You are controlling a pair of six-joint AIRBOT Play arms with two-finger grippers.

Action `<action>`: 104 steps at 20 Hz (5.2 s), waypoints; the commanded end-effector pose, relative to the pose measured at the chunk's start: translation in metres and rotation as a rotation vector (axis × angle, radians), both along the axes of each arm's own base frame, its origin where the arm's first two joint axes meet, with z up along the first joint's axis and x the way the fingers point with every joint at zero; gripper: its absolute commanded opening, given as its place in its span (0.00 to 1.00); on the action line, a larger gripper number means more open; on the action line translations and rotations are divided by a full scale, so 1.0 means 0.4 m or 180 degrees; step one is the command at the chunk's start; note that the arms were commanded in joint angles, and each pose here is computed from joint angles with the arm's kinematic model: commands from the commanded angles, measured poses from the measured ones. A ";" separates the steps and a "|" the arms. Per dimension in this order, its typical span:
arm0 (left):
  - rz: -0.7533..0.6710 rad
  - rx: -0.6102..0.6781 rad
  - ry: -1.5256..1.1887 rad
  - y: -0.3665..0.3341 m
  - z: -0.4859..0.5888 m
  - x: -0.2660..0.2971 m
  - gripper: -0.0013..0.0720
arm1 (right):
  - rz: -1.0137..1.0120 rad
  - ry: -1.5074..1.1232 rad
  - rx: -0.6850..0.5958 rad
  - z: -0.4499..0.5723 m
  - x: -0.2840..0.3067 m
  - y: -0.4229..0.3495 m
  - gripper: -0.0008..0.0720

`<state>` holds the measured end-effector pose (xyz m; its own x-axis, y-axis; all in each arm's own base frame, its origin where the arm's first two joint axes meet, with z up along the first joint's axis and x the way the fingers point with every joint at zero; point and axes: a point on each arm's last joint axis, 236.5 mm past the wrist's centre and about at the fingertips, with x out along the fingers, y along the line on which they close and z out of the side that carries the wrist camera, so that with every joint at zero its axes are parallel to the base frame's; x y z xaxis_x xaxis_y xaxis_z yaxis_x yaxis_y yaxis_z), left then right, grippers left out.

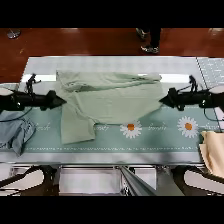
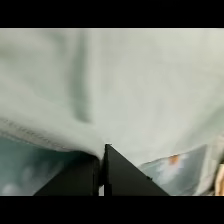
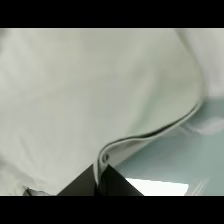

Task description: Fold the shirts.

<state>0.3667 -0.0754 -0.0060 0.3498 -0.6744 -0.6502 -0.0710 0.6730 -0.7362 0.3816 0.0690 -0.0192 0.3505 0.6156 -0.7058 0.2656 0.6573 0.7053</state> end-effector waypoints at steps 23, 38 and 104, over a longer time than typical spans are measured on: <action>0.1413 0.2615 -0.3704 0.142 1.258 -0.566 0.05 | -0.0652 -0.2710 -0.2505 1.072 -0.569 -0.137 0.07; 0.0380 0.1898 -0.1221 0.178 0.443 0.137 0.05 | -0.0012 -0.0969 -0.1792 0.422 -0.015 -0.208 0.07; 0.0467 0.0040 0.1077 -0.025 -0.262 -0.401 0.96 | -0.0098 0.0033 -0.0619 0.021 -0.179 -0.068 0.86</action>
<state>0.2093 -0.0751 -0.0995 0.2218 -0.6442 -0.7320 -0.4632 0.5910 -0.6604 0.3081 0.0360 -0.0160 0.3460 0.4269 -0.8355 0.2872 0.7996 0.5275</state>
